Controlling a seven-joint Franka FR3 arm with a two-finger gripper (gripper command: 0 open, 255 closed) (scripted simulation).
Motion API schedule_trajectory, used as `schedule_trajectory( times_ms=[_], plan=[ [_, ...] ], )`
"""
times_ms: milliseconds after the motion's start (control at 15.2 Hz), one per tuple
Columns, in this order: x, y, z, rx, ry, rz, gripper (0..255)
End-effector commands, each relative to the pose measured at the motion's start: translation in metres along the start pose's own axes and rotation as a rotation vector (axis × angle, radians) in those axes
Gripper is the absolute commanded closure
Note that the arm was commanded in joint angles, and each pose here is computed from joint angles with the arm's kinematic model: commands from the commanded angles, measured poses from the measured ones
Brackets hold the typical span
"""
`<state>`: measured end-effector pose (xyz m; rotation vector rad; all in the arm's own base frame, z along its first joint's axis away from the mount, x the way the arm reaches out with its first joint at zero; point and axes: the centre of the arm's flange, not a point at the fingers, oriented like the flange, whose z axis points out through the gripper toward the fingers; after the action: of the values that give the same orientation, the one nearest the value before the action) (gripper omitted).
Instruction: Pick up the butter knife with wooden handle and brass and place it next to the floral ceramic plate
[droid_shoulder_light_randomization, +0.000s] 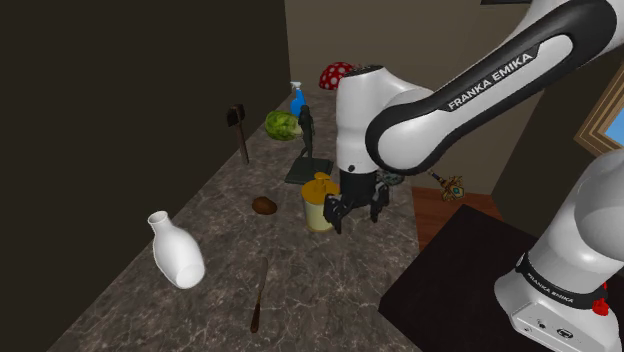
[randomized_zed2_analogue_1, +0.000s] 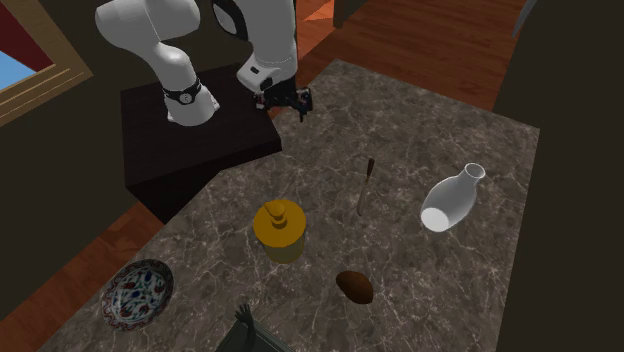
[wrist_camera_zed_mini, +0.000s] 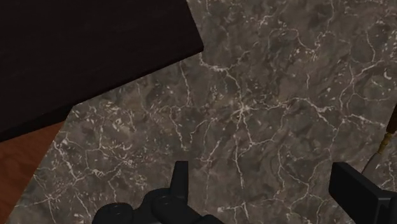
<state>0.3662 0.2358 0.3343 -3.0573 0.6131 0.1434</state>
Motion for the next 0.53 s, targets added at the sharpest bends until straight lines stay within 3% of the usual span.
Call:
schedule_trajectory(
  times_ms=[0, 462],
  plan=[
    [0.005, -0.02, 0.014, 0.011, 0.002, 0.031, 0],
    [0.022, -0.088, 0.069, 0.037, 0.009, 0.129, 0]
  ],
)
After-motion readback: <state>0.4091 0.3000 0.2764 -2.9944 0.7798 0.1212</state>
